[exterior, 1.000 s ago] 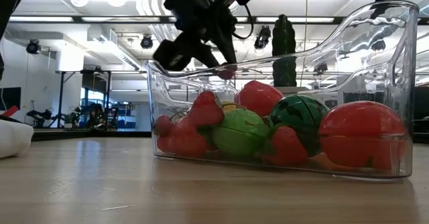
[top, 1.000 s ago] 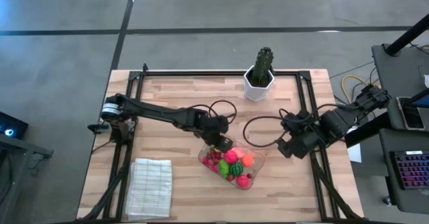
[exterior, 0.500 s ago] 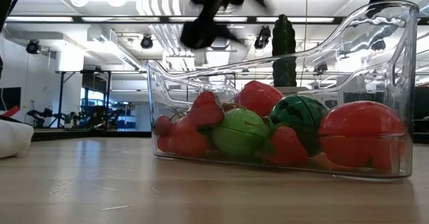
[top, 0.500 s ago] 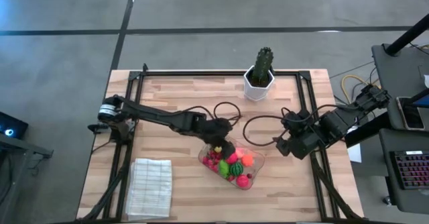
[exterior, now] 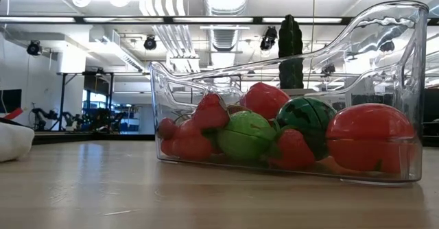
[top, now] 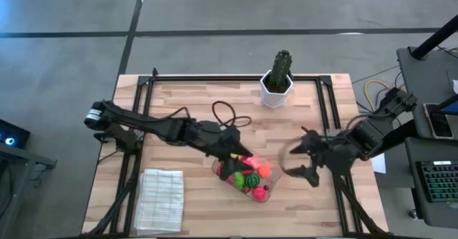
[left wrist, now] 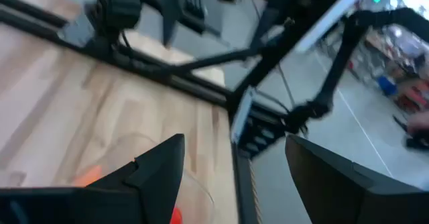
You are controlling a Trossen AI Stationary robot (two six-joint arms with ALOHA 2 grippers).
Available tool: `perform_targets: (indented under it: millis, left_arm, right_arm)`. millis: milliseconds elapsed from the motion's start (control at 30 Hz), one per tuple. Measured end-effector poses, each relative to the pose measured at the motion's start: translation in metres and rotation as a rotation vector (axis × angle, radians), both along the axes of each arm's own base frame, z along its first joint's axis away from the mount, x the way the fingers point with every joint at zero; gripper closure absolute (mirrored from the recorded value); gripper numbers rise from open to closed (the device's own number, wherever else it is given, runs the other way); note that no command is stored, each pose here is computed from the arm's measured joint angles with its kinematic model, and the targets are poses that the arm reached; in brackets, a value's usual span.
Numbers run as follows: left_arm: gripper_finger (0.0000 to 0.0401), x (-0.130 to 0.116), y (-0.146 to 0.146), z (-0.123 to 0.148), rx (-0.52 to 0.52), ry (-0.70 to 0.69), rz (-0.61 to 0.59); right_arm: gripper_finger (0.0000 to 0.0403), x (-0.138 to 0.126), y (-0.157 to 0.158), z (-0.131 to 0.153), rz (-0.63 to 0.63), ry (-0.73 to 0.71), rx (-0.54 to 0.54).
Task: Pick and placing Produce into tupperware
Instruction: Return to Home Position
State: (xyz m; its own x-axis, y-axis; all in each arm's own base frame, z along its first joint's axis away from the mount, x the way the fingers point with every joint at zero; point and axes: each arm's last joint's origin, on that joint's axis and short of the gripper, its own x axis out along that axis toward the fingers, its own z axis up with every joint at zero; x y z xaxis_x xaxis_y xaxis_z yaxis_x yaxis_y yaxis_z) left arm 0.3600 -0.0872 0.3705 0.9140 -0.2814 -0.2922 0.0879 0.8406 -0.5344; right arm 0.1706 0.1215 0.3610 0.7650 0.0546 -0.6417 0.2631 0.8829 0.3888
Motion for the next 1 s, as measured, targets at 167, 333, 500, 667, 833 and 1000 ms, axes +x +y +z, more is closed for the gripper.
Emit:
perform_targets:
  millis: [167, 333, 500, 667, 833, 1000]
  left_arm:
    - [0.0157, -0.005, -0.009, -0.040, -0.046, -0.148, -0.027]
    - [0.0156, -0.024, 0.002, -0.067, -0.150, -0.389, -0.190]
    - [0.0156, -0.063, 0.035, -0.073, -0.177, -0.417, -0.185]
    - [0.0156, -0.113, 0.062, -0.068, -0.117, -0.471, -0.057]
    - [0.0156, -0.165, 0.075, -0.072, -0.031, -0.530, 0.130]
    - [0.0156, -0.203, 0.080, -0.087, 0.009, -0.604, 0.247]
  right_arm:
    - [0.0035, -0.011, 0.002, -0.024, 0.036, -0.163, 0.071]
    - [0.0035, -0.037, -0.018, -0.052, 0.032, -0.225, 0.157]
    - [0.0035, -0.068, -0.048, -0.047, 0.025, -0.379, 0.173]
    - [0.0035, -0.098, -0.077, -0.038, 0.035, -0.533, 0.156]
    - [0.0035, -0.118, -0.095, -0.038, 0.066, -0.629, 0.116]
    - [0.0035, -0.126, -0.104, -0.052, 0.043, -0.678, 0.038]
